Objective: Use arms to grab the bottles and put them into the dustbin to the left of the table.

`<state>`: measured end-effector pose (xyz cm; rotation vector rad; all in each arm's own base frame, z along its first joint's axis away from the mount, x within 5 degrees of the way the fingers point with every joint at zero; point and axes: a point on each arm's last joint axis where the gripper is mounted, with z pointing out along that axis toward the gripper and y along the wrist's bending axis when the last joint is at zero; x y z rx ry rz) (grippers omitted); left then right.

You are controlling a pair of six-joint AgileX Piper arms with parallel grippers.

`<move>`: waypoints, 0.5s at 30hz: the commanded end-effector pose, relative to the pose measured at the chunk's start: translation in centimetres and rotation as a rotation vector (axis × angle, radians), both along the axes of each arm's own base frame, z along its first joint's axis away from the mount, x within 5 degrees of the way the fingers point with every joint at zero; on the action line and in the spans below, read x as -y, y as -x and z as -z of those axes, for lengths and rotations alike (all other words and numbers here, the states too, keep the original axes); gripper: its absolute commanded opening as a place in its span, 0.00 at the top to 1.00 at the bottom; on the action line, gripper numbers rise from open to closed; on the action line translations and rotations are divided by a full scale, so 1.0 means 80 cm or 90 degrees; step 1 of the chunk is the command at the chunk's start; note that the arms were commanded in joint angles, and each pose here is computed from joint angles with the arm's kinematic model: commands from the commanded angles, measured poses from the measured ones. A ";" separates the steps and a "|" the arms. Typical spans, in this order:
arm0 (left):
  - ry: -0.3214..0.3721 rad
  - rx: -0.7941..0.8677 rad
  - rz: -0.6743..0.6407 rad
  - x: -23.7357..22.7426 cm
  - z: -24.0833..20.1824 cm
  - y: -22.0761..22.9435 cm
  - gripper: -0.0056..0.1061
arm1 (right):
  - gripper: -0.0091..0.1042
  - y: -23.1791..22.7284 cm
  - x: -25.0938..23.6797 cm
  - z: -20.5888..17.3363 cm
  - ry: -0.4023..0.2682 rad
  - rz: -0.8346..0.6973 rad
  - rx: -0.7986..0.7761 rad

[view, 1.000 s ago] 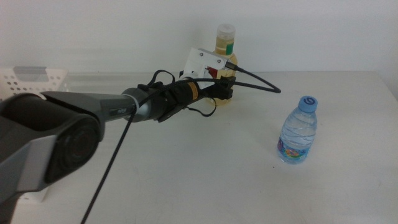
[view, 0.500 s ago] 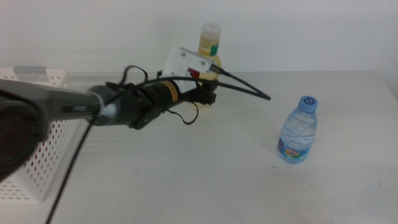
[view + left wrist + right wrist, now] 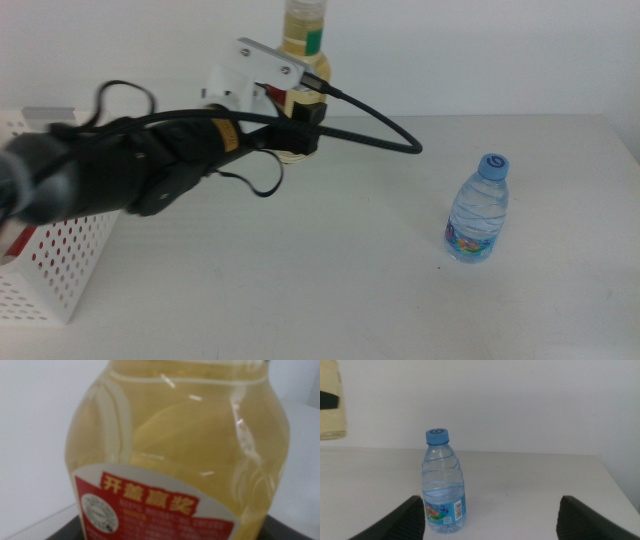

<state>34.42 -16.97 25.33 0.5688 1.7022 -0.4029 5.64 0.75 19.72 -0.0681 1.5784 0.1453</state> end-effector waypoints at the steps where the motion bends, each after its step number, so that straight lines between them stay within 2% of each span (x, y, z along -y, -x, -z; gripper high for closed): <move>1: 0.098 0.122 0.016 -0.007 -0.074 0.025 0.84 | 0.26 0.004 0.000 -0.014 0.002 0.001 0.071; 9: 0.085 0.096 -0.018 -0.034 -0.099 0.073 0.84 | 0.26 0.004 0.000 -0.014 0.002 0.001 0.071; 15: 0.037 0.065 -0.062 -0.056 -0.118 0.101 0.84 | 0.26 0.004 0.000 -0.014 0.002 0.001 0.071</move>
